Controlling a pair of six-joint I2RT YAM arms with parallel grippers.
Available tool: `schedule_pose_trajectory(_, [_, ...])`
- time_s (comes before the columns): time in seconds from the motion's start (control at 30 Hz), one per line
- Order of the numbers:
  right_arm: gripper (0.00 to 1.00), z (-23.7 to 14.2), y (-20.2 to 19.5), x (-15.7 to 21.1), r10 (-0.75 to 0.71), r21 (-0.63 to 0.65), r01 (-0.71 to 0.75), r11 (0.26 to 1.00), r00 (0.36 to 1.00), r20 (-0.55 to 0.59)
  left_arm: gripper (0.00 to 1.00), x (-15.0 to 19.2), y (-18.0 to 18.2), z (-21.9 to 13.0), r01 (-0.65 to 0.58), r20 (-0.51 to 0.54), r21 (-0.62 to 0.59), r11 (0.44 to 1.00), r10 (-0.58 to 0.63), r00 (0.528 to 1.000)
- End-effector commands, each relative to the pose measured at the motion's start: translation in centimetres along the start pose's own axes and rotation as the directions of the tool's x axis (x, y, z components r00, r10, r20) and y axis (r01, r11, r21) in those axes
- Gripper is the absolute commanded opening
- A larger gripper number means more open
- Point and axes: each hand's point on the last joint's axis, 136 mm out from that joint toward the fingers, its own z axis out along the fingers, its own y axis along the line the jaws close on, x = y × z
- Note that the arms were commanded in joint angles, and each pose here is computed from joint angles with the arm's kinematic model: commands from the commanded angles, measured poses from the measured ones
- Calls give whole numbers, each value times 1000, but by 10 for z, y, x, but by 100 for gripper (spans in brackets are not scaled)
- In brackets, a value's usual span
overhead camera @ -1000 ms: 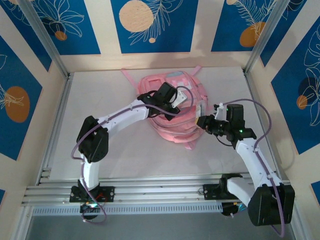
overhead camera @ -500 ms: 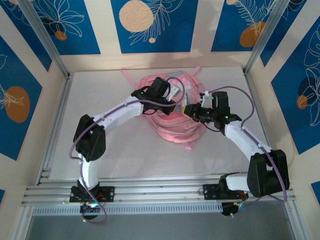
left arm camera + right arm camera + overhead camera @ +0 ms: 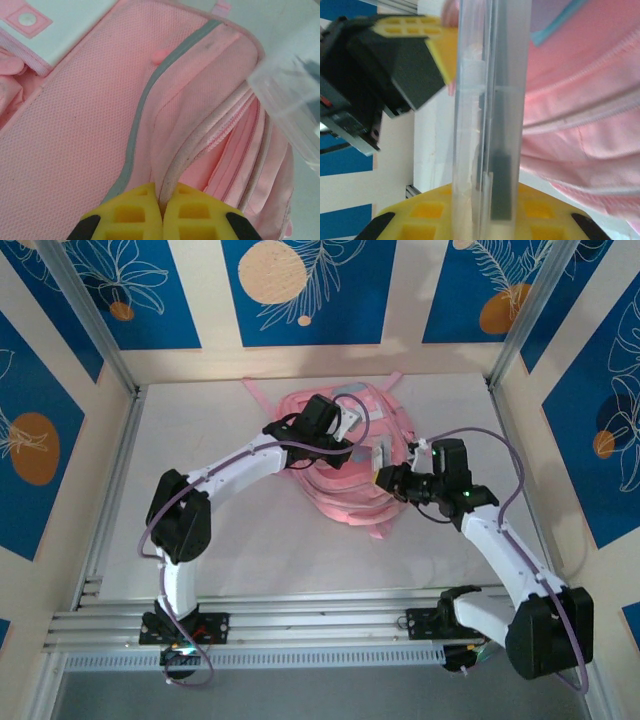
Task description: Pack books, pencil case, and school supplies into a backpack
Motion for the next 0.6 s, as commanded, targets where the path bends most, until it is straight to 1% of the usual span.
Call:
schedule_pose_trajectory(0.0, [0, -2, -24, 26, 74, 66, -70, 995, 995, -66, 0, -54, -1, -30, 37, 190, 16, 999, -40, 981])
schedule_pose_trajectory(0.13, [0, 3, -20, 30, 80, 19, -79, 997, 993, -84, 0, -67, -5, -39, 70, 218, 65, 995, -82, 972])
schedule_pose_trajectory(0.23, [0, 9, -11, 25, 63, -28, -65, 997, 994, -86, 0, -73, -13, -46, 78, 225, 111, 991, -102, 969])
schedule_pose_trajectory(0.4, [0, 21, 8, 6, 24, -91, -30, 995, 997, -75, 0, -69, -27, -57, 79, 223, 168, 983, -116, 968])
schedule_pose_trajectory(0.57, [0, 44, 19, -16, 43, -122, -52, 991, 996, -73, 0, -67, -42, -70, 65, 242, 210, 976, -116, 963])
